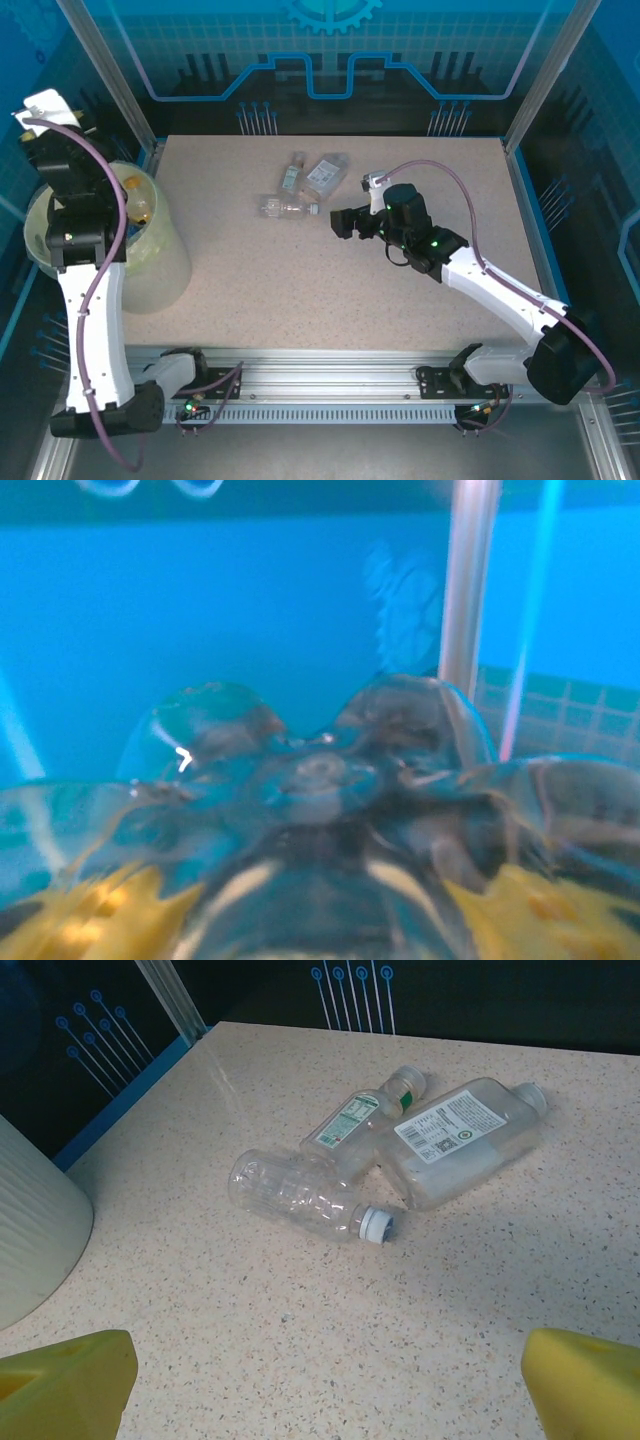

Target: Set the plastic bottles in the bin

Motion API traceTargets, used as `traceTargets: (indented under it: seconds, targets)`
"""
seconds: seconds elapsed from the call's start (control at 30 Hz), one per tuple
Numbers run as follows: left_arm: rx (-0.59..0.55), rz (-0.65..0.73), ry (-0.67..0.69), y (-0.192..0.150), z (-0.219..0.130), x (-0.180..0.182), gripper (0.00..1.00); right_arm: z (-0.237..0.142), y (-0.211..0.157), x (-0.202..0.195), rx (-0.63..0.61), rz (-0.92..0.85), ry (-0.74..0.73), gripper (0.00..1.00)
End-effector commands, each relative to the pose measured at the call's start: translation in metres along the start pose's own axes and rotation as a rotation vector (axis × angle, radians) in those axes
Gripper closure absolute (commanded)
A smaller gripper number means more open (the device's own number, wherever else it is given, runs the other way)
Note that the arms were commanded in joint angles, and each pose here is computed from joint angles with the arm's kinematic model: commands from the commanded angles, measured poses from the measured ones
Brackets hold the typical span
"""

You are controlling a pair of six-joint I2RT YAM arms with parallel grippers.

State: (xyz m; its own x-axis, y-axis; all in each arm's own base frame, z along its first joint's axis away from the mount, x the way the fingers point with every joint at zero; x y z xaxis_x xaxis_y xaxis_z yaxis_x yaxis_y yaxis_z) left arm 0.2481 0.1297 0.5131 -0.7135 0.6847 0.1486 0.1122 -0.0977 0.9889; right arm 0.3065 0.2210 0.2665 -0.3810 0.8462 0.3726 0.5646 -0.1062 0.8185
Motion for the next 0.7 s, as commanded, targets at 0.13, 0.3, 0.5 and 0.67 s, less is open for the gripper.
traceTargets:
  seconds: [0.13,0.3,0.5,0.67]
  targets:
    - [0.227,-0.121,-0.040,-0.065,0.021,0.010,0.46,0.005,0.008,-0.006,0.004,0.015,-0.035,0.00]
    - [0.243,-0.119,-0.090,-0.099,0.021,-0.002,0.46,0.014,0.004,-0.010,0.037,0.026,-0.054,0.00]
    - [0.265,-0.108,-0.089,-0.136,0.026,-0.009,0.42,0.024,0.002,-0.010,0.072,0.038,-0.063,0.00]
    - [0.283,-0.196,-0.090,-0.164,0.024,-0.014,0.42,0.034,-0.007,-0.018,0.112,0.075,-0.079,0.00]
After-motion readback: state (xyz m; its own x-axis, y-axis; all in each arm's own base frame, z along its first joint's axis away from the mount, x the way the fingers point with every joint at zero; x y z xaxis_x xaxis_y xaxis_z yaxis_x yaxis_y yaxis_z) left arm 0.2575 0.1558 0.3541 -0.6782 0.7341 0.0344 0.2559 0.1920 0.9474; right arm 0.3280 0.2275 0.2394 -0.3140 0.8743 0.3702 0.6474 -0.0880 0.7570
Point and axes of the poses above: each hand's point on the last joint's axis, 136 mm out from that joint toward the fingers, its own z axis out along the fingers, its own x axis along the line the jaws close on, y = z × x, the point moved 4 cm from there along -z, back along the fingers, and after that the axes turned 8 degrees about z, right-handed, at the moved point
